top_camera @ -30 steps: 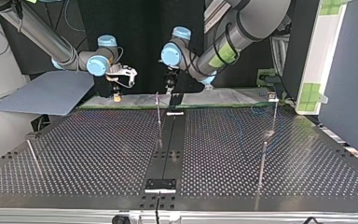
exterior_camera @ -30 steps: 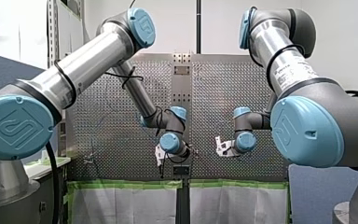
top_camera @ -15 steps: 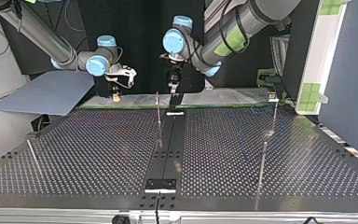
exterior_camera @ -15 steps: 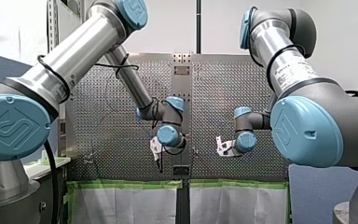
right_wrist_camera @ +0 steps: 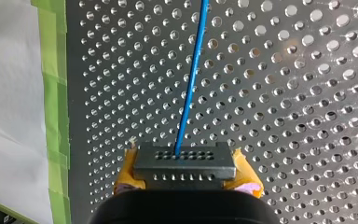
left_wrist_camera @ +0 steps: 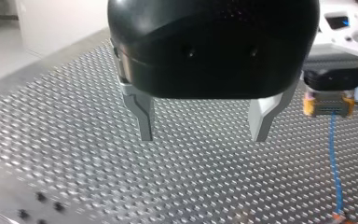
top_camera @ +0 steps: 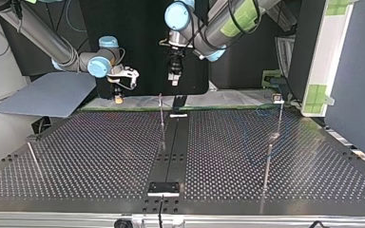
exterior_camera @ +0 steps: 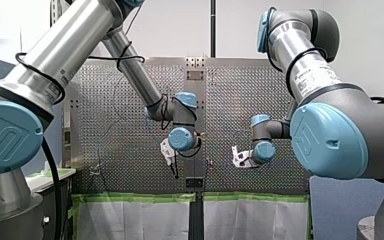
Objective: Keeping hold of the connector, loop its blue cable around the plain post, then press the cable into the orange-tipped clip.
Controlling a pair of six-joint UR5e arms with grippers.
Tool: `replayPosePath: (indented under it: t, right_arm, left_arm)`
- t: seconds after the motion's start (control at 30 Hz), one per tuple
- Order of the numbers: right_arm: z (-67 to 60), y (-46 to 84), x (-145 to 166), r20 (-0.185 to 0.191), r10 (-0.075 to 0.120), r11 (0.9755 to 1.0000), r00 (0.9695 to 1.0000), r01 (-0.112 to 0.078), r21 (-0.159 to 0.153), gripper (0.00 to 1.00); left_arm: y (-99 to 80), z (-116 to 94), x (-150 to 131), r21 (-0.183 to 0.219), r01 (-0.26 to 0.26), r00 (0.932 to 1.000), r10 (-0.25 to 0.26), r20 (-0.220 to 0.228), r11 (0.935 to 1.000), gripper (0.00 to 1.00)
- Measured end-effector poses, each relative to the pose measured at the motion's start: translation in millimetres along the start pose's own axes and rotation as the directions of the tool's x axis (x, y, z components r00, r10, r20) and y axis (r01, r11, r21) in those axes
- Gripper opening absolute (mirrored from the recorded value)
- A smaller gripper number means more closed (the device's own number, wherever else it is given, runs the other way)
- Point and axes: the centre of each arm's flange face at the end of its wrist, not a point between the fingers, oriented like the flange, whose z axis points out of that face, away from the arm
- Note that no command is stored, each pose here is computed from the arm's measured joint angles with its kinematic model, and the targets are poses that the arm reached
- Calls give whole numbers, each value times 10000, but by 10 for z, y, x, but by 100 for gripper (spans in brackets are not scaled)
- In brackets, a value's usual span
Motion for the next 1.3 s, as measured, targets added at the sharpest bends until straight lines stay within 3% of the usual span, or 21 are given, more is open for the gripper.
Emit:
replayPosePath:
  t: [0.37,1.3]
  right_arm:
    - [-9,-8,-12,84,-16,10000,10000,16,25,0]
    - [-11,-14,-17,104,-20,10000,9999,20,35,0]
  left_arm:
    - [14,-249,-284,344,488,9960,-512,737,9982,100]
    - [18,-270,-307,365,512,9953,-539,798,9980,100]
